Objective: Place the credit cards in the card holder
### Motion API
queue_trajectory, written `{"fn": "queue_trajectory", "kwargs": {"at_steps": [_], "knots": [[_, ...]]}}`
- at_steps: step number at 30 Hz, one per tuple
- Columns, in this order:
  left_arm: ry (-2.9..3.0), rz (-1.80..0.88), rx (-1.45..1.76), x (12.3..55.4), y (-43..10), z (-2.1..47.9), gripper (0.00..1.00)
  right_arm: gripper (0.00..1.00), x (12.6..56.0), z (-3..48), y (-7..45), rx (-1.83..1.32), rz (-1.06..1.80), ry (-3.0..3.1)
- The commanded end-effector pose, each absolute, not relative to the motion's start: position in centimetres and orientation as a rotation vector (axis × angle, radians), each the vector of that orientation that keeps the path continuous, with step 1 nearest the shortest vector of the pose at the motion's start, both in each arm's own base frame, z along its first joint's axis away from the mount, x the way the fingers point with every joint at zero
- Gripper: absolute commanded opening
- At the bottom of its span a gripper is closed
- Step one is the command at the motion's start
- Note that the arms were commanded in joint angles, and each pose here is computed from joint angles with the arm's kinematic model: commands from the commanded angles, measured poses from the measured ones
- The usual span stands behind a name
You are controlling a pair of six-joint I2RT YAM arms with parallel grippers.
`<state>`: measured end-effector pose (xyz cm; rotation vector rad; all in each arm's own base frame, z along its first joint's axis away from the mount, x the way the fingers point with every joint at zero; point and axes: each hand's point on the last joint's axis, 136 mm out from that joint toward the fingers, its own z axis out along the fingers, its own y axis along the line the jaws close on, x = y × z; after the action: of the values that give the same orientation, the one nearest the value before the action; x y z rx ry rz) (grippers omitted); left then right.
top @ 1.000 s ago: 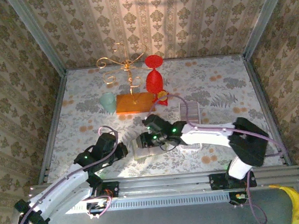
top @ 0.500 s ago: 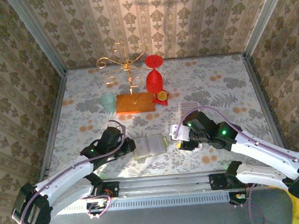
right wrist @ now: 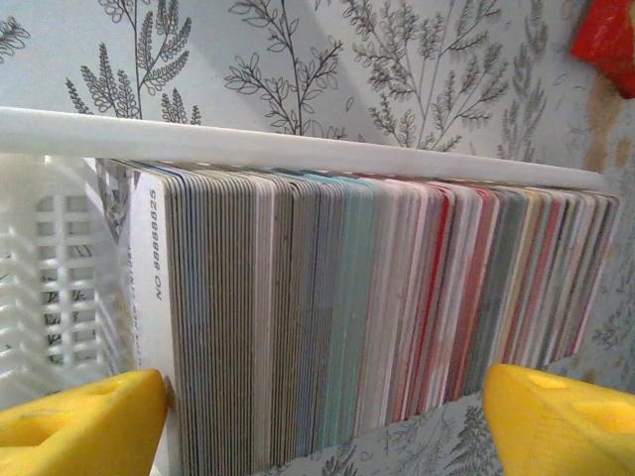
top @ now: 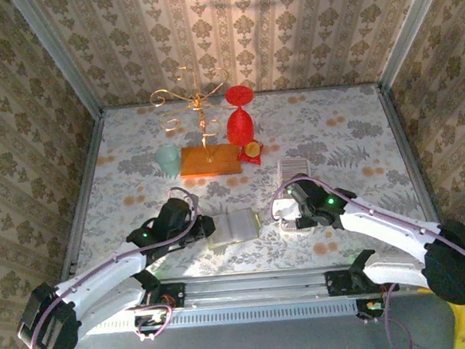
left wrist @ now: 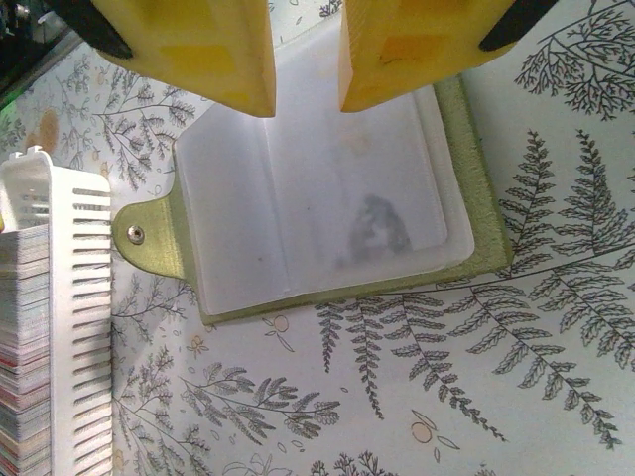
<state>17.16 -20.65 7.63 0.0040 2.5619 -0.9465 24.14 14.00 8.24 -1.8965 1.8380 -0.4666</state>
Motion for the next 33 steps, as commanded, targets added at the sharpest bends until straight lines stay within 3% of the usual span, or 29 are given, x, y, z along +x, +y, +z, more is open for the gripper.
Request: {"fn": "queue_trajectory", "kwargs": {"at_steps": [1, 16, 33], "knots": [[2.559, -0.968, 0.021, 16.8, -20.8, 7.5, 0.24, 0.85, 25.5, 9.2, 14.6, -1.874, -0.503, 1.822], [2.554, -0.965, 0.004, 16.8, -20.6, 7.4, 0.23, 0.83, 25.4, 6.5, 16.7, -1.92, -0.459, 1.841], [2.574, -0.957, -0.016, 16.5, -20.3, 6.7, 0.1, 0.36, 23.6, 7.4, 16.0, -1.939, -0.456, 1.809]]}}
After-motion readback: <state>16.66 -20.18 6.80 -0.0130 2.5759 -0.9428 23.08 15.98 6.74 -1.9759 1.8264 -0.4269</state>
